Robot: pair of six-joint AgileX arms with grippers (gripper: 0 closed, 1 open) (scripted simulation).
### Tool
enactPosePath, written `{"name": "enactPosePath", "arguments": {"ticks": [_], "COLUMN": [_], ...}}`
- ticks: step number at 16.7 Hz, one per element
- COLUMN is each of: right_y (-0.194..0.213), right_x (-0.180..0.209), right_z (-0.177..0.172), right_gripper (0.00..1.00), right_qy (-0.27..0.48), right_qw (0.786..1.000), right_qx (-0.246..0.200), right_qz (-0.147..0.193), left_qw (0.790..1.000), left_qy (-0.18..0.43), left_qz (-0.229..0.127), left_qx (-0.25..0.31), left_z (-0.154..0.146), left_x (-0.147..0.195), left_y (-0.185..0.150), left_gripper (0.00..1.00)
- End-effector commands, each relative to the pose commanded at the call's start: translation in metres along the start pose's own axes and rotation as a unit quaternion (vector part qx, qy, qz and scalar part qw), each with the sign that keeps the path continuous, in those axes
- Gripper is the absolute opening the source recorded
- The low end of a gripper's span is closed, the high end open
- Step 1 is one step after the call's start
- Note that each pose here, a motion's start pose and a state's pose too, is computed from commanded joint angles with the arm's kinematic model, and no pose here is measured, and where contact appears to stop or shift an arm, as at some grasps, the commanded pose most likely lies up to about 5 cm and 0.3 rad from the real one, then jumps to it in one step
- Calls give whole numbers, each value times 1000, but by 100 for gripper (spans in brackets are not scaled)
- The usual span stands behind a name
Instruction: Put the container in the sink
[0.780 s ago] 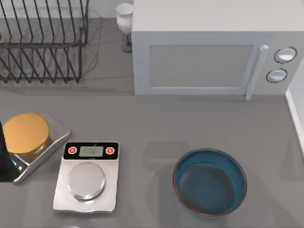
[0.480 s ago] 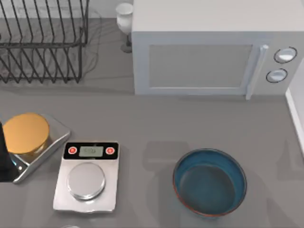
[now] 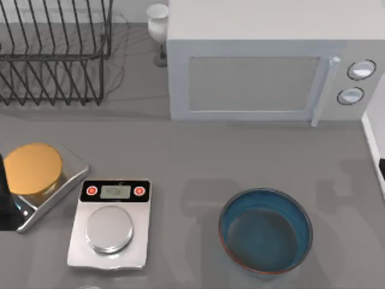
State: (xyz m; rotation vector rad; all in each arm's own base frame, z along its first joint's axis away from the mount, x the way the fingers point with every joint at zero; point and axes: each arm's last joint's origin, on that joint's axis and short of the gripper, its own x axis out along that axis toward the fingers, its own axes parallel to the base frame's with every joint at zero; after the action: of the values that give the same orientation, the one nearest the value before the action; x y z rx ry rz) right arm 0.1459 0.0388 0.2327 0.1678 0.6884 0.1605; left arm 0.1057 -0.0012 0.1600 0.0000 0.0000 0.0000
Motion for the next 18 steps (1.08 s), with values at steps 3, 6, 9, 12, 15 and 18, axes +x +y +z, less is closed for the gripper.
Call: {"name": "enactPosePath", "arguments": {"ticks": [3, 6, 9, 12, 15, 18], "right_y": [27, 57, 86, 108, 115, 115], "right_x": [30, 61, 82, 97, 102, 102], "right_z": [21, 33, 42, 46, 46, 46], "right_gripper": [100, 100, 100, 100, 100, 100], "right_qy": [170, 301, 375, 412, 422, 422], "right_qw": [985, 952, 923, 904, 899, 899], "right_qx": [13, 14, 9, 4, 2, 2], "right_qz": [-20, -56, -87, -109, -116, -116], "left_qw": [1000, 1000, 1000, 1000, 1000, 1000], "left_qy": [0, 0, 0, 0, 0, 0], "left_qz": [0, 0, 0, 0, 0, 0], "left_qx": [0, 0, 0, 0, 0, 0], "left_z": [0, 0, 0, 0, 0, 0], "left_x": [0, 0, 0, 0, 0, 0], "left_y": [0, 0, 0, 0, 0, 0], "left_gripper": [100, 100, 100, 100, 100, 100]}}
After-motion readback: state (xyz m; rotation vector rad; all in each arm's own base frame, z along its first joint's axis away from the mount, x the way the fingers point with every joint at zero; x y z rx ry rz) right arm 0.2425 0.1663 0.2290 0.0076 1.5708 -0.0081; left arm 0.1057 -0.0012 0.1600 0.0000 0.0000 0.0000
